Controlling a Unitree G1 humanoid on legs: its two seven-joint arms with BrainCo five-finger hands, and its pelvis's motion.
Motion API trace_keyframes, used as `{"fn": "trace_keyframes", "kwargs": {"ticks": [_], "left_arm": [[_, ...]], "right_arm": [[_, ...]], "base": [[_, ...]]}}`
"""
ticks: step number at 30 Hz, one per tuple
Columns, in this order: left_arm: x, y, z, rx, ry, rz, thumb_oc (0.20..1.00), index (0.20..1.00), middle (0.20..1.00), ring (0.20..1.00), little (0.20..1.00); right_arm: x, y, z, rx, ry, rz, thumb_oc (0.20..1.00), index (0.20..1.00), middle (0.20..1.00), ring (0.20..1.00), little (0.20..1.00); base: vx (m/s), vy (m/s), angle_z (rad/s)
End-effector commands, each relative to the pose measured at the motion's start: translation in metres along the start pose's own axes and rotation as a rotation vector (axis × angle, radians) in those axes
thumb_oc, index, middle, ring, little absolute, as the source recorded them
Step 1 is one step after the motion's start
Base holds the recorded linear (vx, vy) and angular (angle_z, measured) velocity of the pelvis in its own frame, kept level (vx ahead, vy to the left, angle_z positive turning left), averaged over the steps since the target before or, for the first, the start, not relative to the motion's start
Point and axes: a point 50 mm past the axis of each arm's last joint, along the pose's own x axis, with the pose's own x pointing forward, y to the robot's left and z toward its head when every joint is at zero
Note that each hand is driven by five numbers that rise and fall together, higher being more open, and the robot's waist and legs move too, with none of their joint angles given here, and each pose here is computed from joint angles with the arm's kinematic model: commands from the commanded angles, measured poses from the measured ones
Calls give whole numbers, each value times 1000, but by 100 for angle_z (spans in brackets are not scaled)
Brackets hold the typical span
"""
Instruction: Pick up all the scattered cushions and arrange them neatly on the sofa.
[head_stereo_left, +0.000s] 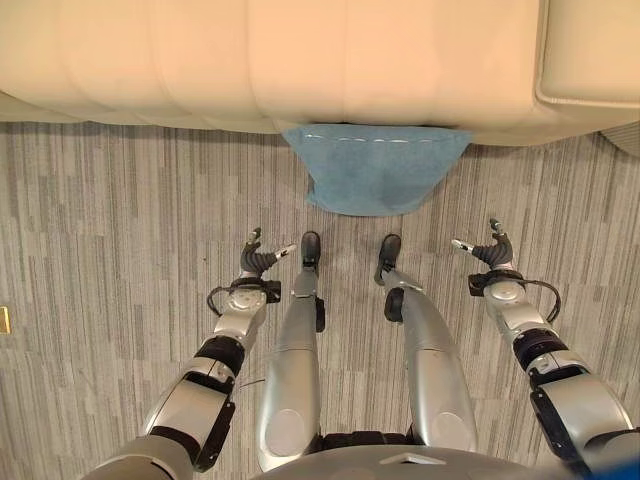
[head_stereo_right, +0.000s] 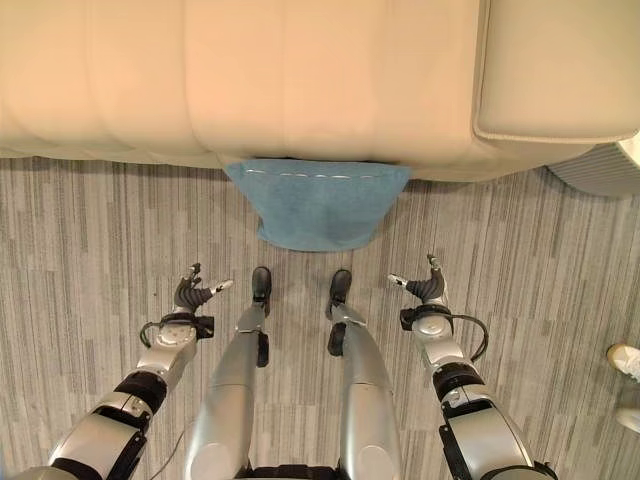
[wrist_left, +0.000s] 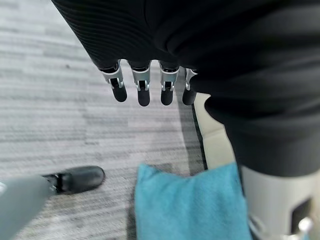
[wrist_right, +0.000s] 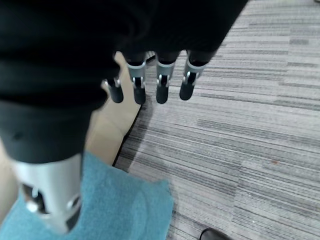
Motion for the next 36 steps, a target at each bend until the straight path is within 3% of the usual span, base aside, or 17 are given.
{"fn": "trace_keyframes", "kwargs": {"ticks": [1, 4, 16, 26, 36], "left_arm": [[-7, 2, -9, 2, -17, 29, 1000, 1000, 1000, 1000, 1000], [4, -7, 29, -23, -131, 21, 1000, 1000, 1000, 1000, 1000], [17, -19, 115, -67, -368, 44, 1000, 1000, 1000, 1000, 1000], [16, -36, 144, -51, -434, 15, 1000, 1000, 1000, 1000, 1000], [9, -54, 141, -39, -437, -32, 1000, 1000, 1000, 1000, 1000]], "right_arm": [[-12, -5, -23, 33, 32, -61, 1000, 1000, 1000, 1000, 1000], [1, -4, 13, 67, -67, -88, 1000, 1000, 1000, 1000, 1000], [18, -8, 89, 102, -270, -176, 1000, 1000, 1000, 1000, 1000], [17, 2, 122, 90, -367, -166, 1000, 1000, 1000, 1000, 1000], [11, 14, 115, 69, -375, -121, 1000, 1000, 1000, 1000, 1000]], "base": [[-105, 23, 4], [-61, 16, 8], [-4, 0, 1], [-1, 0, -1], [0, 0, 0]]}}
